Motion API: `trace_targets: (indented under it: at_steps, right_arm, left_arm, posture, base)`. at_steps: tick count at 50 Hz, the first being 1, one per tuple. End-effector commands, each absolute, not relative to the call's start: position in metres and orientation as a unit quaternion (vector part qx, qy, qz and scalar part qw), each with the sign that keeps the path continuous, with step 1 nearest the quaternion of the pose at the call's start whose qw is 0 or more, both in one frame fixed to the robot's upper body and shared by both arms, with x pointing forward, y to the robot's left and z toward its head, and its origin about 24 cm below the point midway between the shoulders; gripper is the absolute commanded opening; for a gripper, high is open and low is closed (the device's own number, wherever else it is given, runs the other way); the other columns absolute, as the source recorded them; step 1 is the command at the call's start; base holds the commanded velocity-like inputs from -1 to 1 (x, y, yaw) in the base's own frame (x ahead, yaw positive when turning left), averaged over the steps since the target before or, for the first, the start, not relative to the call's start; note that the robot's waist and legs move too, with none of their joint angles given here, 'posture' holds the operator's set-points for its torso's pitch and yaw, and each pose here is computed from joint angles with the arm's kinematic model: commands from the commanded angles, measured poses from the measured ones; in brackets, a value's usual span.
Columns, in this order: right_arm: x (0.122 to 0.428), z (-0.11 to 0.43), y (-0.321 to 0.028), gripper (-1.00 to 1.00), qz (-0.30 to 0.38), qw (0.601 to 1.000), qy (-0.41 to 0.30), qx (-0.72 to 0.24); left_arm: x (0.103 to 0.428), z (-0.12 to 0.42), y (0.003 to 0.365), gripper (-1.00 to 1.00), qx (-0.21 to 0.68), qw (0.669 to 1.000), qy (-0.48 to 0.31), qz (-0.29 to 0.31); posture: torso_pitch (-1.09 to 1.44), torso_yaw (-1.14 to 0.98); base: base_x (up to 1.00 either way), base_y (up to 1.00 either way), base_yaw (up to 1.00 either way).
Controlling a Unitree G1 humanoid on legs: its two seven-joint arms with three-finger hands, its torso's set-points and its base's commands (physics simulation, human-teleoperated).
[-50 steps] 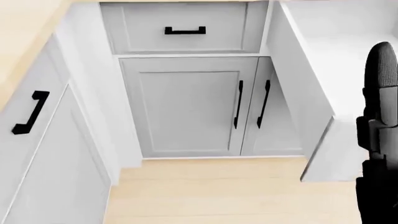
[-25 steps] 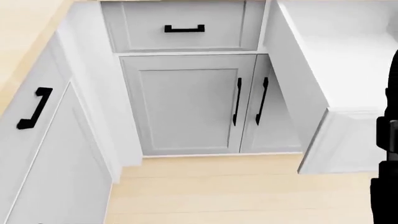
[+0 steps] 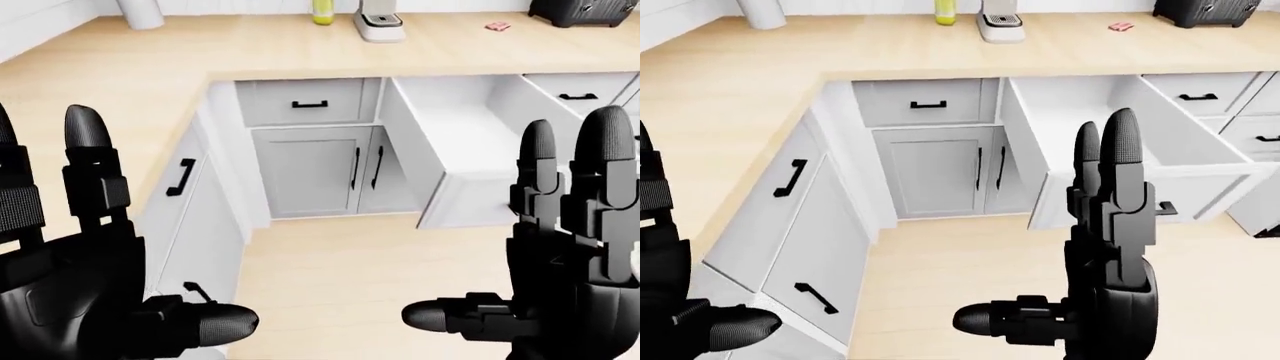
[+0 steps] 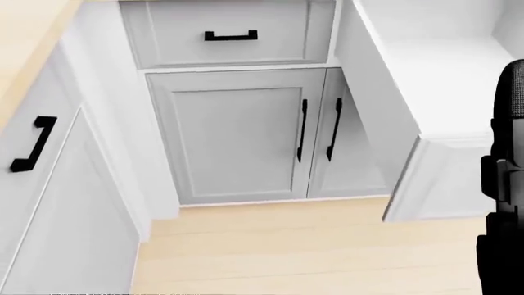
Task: Close the right drawer.
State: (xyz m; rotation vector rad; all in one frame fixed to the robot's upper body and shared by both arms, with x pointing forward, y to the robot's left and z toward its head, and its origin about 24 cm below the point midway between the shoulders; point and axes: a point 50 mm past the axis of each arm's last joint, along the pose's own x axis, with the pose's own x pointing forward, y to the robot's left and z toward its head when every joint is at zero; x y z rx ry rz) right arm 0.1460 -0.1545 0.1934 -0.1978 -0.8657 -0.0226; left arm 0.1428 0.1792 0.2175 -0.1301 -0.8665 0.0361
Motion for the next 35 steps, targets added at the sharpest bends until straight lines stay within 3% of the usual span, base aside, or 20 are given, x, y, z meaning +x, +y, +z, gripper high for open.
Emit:
trace_targets:
  at_steps: [1, 35]
  right_arm:
    - [0.1402, 0.2011, -0.1541, 1.0, -0.013, 0.891, -0.444, -0.095]
    - [0.1415, 0.1967, -0.1549, 1.0, -0.013, 0.892, -0.441, -0.097]
  left_arm:
    - [0.1375, 0.2235, 0.1777, 1.0, -0.061, 0.895, -0.441, 0.013]
    - [0.1386, 0.221, 0.1774, 1.0, -0.06, 0.896, -0.44, 0.01]
  posture:
    - [0.0, 0.0]
    - [0.0, 0.0]
  base:
    - [0.0, 0.0, -0.05]
    - [0.0, 0.0, -0.2]
